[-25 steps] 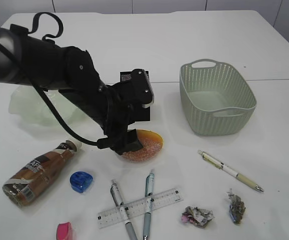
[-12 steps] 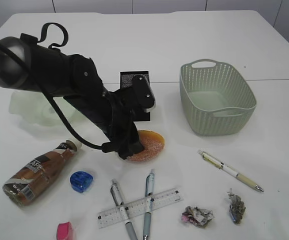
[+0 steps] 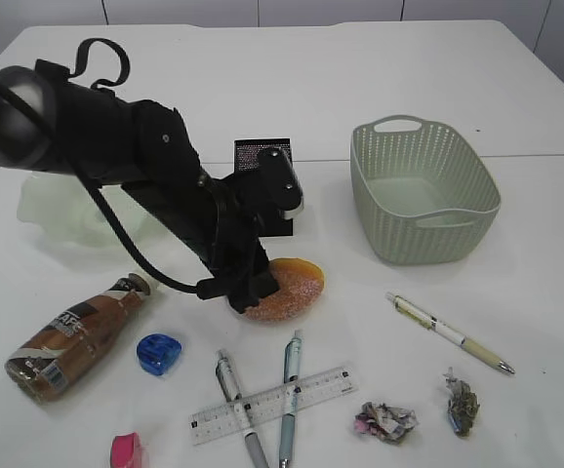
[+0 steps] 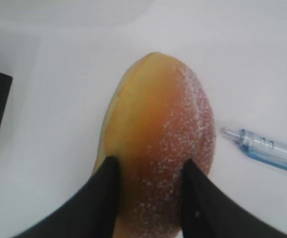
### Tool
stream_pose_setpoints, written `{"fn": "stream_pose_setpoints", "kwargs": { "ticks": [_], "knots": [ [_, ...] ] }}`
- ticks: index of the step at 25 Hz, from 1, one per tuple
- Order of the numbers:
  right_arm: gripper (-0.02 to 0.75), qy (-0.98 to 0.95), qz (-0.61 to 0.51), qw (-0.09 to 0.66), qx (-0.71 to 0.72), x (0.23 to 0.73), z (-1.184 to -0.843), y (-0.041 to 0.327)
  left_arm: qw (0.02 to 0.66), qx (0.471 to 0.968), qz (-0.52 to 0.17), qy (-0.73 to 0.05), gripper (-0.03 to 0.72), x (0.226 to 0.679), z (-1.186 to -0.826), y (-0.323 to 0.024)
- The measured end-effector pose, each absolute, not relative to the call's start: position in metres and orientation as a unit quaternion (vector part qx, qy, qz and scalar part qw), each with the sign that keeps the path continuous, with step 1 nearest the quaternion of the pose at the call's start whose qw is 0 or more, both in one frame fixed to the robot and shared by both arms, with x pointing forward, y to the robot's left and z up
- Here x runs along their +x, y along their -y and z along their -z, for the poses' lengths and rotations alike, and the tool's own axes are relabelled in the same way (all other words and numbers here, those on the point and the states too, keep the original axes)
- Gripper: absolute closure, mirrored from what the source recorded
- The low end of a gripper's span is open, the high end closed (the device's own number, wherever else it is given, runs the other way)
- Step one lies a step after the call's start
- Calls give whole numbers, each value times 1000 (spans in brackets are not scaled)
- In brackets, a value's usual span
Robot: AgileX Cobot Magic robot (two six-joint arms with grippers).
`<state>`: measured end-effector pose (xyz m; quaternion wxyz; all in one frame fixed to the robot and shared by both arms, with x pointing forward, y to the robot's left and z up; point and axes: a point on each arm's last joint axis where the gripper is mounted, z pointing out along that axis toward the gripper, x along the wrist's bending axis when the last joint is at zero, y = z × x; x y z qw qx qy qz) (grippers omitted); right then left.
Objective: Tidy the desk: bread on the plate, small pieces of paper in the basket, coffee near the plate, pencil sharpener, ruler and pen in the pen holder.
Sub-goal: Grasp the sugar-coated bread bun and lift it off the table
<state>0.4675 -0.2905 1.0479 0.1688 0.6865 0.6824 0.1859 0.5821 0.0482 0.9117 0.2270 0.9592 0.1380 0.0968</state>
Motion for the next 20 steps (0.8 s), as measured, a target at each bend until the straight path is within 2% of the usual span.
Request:
{"fn": "stream_pose_setpoints", "kwargs": {
  "ticks": [4,7,13,20],
  "knots": [
    [239,-683,-185,168,687,467,-1048,291,232,958,-100,-136,441,581,-921,-49],
    [239,-683,-185,168,687,467,-1048,291,246,953,-114,-135,470,580,-938,-49],
    [239,-683,-184,168,686,467,-1048,291,289,930,-162,-161,480,582,-978,-55],
    [239,-683,-185,168,686,467,-1048,291,297,923,-176,-171,480,586,-989,-63]
  ]
}}
